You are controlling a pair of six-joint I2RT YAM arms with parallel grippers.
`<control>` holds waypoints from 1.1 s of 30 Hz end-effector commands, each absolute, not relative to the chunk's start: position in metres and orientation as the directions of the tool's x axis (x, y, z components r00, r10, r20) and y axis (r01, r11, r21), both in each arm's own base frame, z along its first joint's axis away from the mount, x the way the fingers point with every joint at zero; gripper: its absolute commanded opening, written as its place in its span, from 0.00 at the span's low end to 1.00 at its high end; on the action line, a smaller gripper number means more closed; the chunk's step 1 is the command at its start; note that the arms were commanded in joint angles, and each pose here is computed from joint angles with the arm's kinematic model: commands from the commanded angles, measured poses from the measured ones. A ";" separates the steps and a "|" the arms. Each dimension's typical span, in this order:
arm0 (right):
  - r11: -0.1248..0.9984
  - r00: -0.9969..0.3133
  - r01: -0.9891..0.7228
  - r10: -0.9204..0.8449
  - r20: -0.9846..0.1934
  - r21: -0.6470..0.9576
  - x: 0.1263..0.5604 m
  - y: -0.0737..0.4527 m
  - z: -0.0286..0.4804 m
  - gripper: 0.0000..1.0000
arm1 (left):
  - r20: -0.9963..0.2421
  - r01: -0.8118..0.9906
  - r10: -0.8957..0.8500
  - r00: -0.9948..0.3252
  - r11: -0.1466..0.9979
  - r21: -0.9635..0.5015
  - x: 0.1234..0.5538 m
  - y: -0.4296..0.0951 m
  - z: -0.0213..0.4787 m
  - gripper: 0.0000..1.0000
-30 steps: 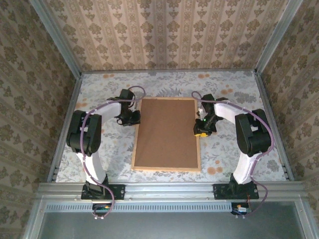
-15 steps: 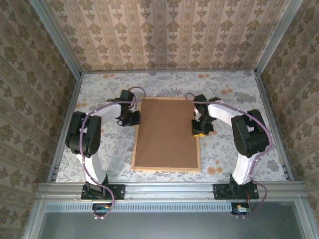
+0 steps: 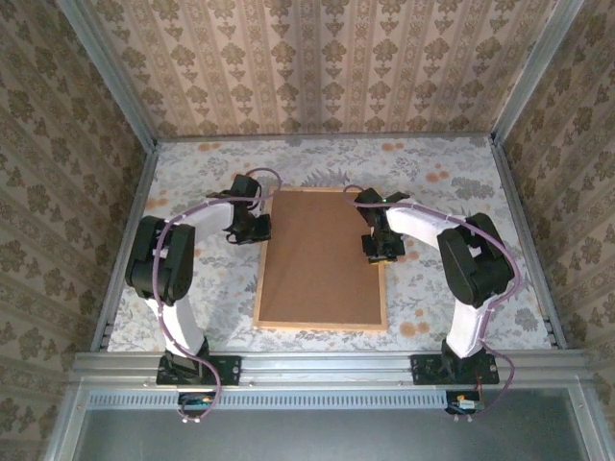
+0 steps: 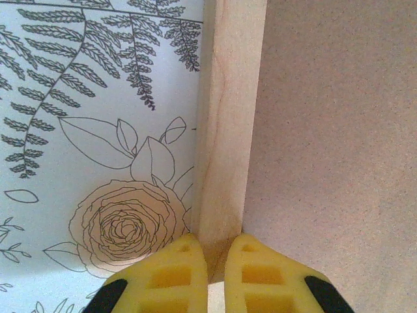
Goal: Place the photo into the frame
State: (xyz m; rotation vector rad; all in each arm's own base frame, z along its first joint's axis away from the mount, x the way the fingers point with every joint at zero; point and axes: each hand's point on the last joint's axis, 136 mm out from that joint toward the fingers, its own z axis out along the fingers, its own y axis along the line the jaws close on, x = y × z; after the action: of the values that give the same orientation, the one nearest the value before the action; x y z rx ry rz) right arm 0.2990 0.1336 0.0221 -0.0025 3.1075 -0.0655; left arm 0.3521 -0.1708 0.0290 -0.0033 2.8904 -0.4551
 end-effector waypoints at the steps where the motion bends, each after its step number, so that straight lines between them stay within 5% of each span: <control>1: 1.000 -0.999 0.019 0.019 -0.029 -0.011 0.301 0.130 0.017 0.25 | -0.163 0.023 -0.026 -0.986 0.957 -0.290 0.332 -0.172 0.025 0.07; 8: 0.969 -0.997 0.053 0.064 -0.037 0.241 0.295 0.135 0.065 0.34 | -0.170 0.022 -0.024 -0.985 0.964 -0.266 0.333 -0.166 0.025 0.07; 21: 0.954 -0.988 0.106 0.069 0.138 0.281 0.217 0.135 0.040 0.31 | -0.182 0.029 -0.021 -0.983 0.962 -0.270 0.338 -0.167 0.029 0.07; 33: 0.967 -0.987 0.100 0.066 0.147 0.234 0.220 0.129 0.024 0.27 | -0.184 0.031 -0.021 -0.983 0.961 -0.275 0.339 -0.168 0.029 0.07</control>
State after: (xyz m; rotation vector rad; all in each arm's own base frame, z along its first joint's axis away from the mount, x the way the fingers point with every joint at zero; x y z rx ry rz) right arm 0.2177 0.1310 0.0278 0.1268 3.2410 0.4297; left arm 0.3498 -0.1714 0.0294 0.0060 2.8865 -0.4480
